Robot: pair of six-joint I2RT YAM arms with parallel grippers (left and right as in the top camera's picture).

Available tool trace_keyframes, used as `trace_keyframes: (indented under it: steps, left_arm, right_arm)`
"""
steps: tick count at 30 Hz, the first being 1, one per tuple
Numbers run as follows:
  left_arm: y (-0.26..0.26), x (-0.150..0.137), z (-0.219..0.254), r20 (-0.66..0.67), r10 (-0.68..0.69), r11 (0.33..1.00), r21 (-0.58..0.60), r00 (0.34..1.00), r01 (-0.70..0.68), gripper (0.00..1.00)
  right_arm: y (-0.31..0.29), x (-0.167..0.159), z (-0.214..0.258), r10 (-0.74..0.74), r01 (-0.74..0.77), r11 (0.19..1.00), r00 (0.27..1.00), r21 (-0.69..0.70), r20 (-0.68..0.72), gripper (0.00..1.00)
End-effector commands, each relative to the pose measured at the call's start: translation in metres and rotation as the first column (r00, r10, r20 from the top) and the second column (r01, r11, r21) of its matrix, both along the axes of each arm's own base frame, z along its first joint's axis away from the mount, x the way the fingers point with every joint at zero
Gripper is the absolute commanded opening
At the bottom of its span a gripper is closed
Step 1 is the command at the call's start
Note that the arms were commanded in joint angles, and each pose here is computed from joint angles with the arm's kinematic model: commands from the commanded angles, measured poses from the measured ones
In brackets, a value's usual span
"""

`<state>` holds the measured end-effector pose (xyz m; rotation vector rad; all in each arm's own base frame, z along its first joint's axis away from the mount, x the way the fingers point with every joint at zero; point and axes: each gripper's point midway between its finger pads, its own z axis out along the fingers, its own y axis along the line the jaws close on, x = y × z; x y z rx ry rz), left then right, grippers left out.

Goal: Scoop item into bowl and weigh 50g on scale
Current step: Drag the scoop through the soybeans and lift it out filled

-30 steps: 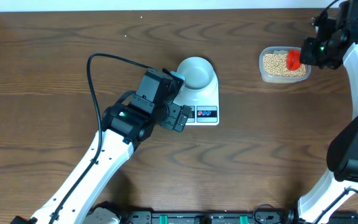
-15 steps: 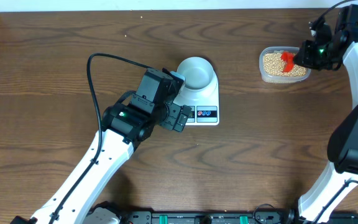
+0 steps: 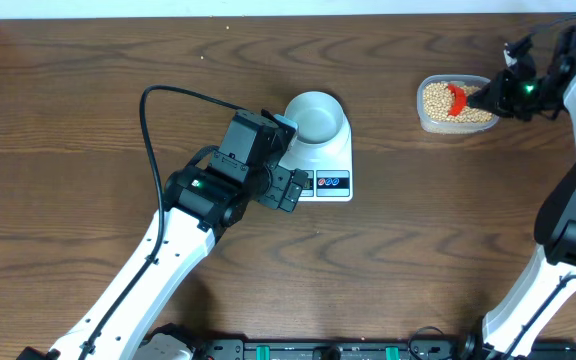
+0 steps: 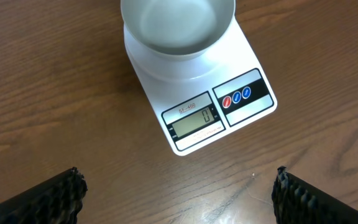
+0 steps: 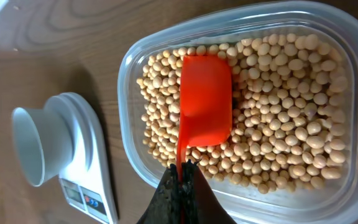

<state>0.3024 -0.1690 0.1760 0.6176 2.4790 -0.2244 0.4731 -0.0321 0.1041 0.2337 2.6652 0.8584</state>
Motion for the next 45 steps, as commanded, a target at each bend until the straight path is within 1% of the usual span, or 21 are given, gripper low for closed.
trace_keyframes:
  steps: [1,10,15,21,26,35,39,45]
  left_arm:
    - [0.003,0.002,-0.003,-0.003,0.012,1.0,0.013,1.0,-0.012,0.98]
    - [0.003,0.002,-0.003,-0.003,0.012,1.0,0.013,1.0,-0.012,0.98]
    - [0.003,0.002,-0.003,-0.004,0.012,1.0,0.013,1.0,-0.012,0.98]
    - [0.003,0.002,-0.003,-0.004,0.012,1.0,0.013,1.0,-0.012,0.98]
    - [0.003,0.002,-0.003,-0.003,0.012,1.0,0.013,1.0,-0.012,0.98]
    - [0.003,0.002,-0.003,-0.003,0.012,1.0,0.013,1.0,-0.012,0.98]
    - [0.003,0.002,-0.003,-0.004,0.012,1.0,0.013,1.0,-0.012,0.98]
    - [0.003,0.002,-0.003,-0.003,0.012,1.0,0.013,1.0,-0.012,0.98]
  right_arm:
    - [0.004,-0.001,-0.013,0.016,-0.014,0.997,1.0,0.075,-0.019,0.01]
    - [0.011,-0.001,-0.034,0.027,-0.018,0.99,0.998,0.139,-0.06,0.01]
    - [0.018,-0.003,-0.054,0.039,-0.022,0.986,0.994,0.162,-0.101,0.01]
    - [0.017,-0.004,-0.054,0.04,-0.021,0.984,0.994,0.178,-0.101,0.01]
    - [0.018,-0.006,-0.038,0.077,-0.067,0.959,0.997,0.274,-0.027,0.01]
    - [-0.025,-0.013,-0.026,-0.003,-0.004,0.939,1.0,0.344,0.02,0.01]
    - [-0.032,-0.015,-0.015,-0.012,-0.016,0.918,0.997,0.395,0.07,0.01]
    - [-0.038,-0.014,-0.008,-0.035,-0.009,0.904,0.995,0.428,0.093,0.01]
